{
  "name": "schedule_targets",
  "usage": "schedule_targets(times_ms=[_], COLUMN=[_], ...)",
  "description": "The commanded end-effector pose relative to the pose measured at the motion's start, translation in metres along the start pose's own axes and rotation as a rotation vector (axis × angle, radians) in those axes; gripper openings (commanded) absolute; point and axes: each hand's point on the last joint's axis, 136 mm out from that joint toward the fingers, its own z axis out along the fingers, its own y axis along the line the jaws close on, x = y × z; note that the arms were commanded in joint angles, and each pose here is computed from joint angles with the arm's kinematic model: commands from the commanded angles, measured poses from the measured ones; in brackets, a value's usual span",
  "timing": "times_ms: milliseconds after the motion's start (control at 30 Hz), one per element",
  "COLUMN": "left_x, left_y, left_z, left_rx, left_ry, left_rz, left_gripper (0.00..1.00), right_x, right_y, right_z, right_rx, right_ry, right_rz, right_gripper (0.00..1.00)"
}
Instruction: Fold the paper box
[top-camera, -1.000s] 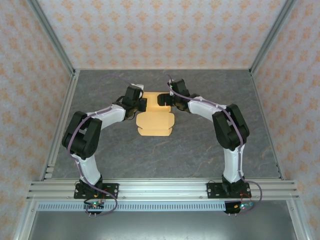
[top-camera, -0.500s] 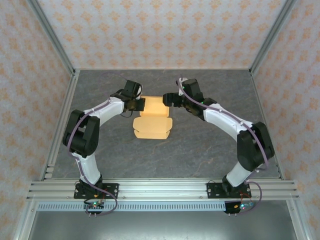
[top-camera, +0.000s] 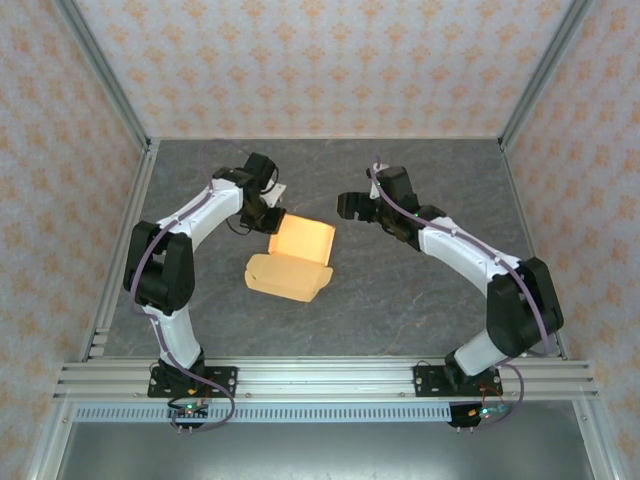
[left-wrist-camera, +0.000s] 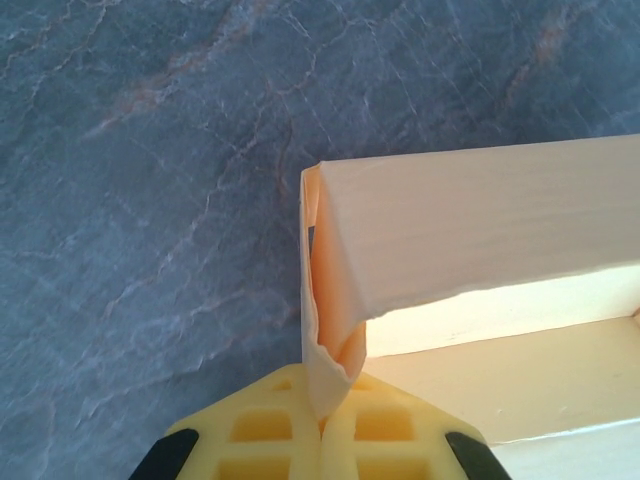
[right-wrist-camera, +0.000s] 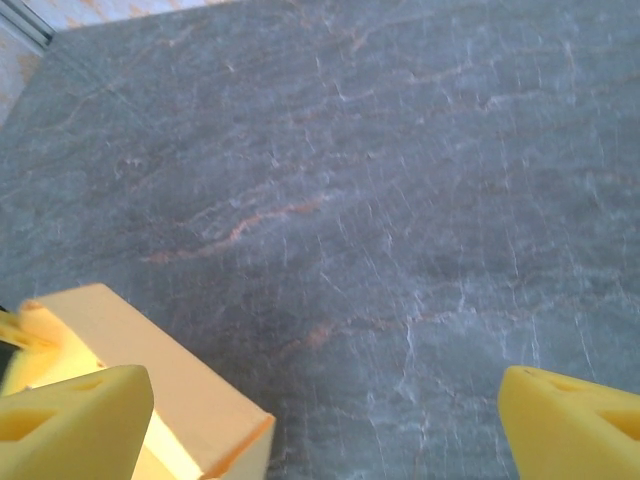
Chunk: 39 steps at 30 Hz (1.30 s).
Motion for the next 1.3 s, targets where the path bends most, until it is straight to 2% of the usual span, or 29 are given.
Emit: schedule_targets(times_ms=[0,200,533,867,1067,1267], left_x=[0.028,0.045,0.045,0.027,0.017,0.025], left_y=[0.0,0.011,0.004,-0.004,-0.007,-0.018], left_z=[-0.018,-0.012,0.011,0.041,0.054,0.073], left_rx=[-0.029,-0.116,-0.196,-0.231,-0.264,-0.278], left_ry=[0.139,0.312,0.507,0.568,0.537,0.539], left_rz=[0.071,0.119,0.283,0.316,0.29,0.278], left_gripper=[0.0,0.0,0.0,0.01,0.02,0.05], right_x=[-0.002,0.017,0.032,0.044,0.05,0.052], right_y=[-0.005,-0.015,-0.027,-0.036,-0.042,-0.042], right_z=[-0.016,-0.016,-0.016,-0.015,-0.013,-0.011], right_rx=[0.022,0.05,0.09,0.132,0.151,0.152], right_ry=[-0.035,0.003,0.025,0.057,0.07,0.083], right_rz=[0.025,0.02,0.023,0.014,0.012,0.004], right_gripper=[0.9,0.89,0.89,0.89,0.89,0.89])
